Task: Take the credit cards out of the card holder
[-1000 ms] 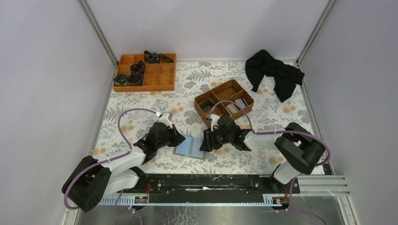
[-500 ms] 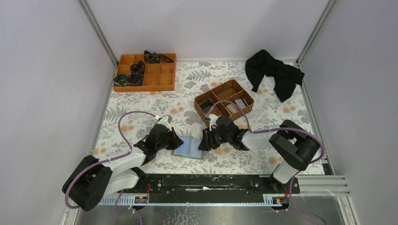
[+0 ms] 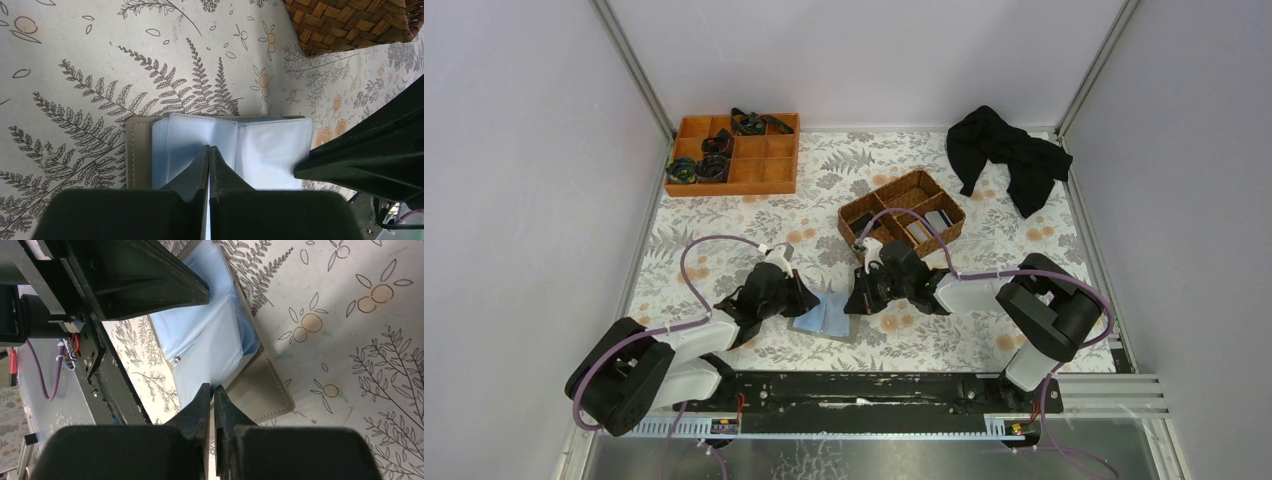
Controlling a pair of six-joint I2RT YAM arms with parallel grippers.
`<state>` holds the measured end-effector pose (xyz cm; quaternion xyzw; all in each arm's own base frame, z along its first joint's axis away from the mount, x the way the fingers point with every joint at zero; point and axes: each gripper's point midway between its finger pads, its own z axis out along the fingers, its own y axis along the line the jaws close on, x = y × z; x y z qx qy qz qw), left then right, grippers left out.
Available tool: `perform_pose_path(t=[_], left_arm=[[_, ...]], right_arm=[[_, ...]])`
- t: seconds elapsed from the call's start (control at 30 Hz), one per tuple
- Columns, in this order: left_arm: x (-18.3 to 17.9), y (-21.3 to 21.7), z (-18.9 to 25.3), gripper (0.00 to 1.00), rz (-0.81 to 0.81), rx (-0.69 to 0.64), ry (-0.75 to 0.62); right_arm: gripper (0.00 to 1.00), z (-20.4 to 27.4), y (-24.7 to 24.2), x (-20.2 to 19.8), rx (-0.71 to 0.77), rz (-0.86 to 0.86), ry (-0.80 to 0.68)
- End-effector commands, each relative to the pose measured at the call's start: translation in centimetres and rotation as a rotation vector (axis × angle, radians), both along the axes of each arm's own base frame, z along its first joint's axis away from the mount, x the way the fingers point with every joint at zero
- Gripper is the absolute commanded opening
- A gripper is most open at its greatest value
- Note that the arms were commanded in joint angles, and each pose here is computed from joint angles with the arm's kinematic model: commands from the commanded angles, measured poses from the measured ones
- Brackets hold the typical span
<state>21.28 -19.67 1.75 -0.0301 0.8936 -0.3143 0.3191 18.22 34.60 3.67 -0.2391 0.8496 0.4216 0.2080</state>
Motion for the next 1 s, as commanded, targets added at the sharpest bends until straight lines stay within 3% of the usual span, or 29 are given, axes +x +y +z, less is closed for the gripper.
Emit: perform_pose_path(t=[0.0, 0.37, 0.7, 0.97], left_arm=[[-1.9, 1.0, -2.2, 0.00, -0.014, 0.061, 0.083], [-1.1, 0.5, 0.2, 0.00, -0.012, 0.018, 0.021], [-0.7, 0.3, 3.2, 0.05, -0.013, -0.015, -0.035], [-1.5, 0.4, 2.9, 0.04, -0.024, -0.018, -0.016]], right_arm=[[0.01, 4.0, 2.3, 0.5, 0.106, 0.063, -0.065], [0.00, 6.7, 3.9, 0.6, 0.172, 0.104, -0.085], [0.00, 6.0, 1.3, 3.8, -0.062, 0.040, -0.220], [0.00, 4.3, 1.3, 4.4, -0.085, 0.052, -0.171]])
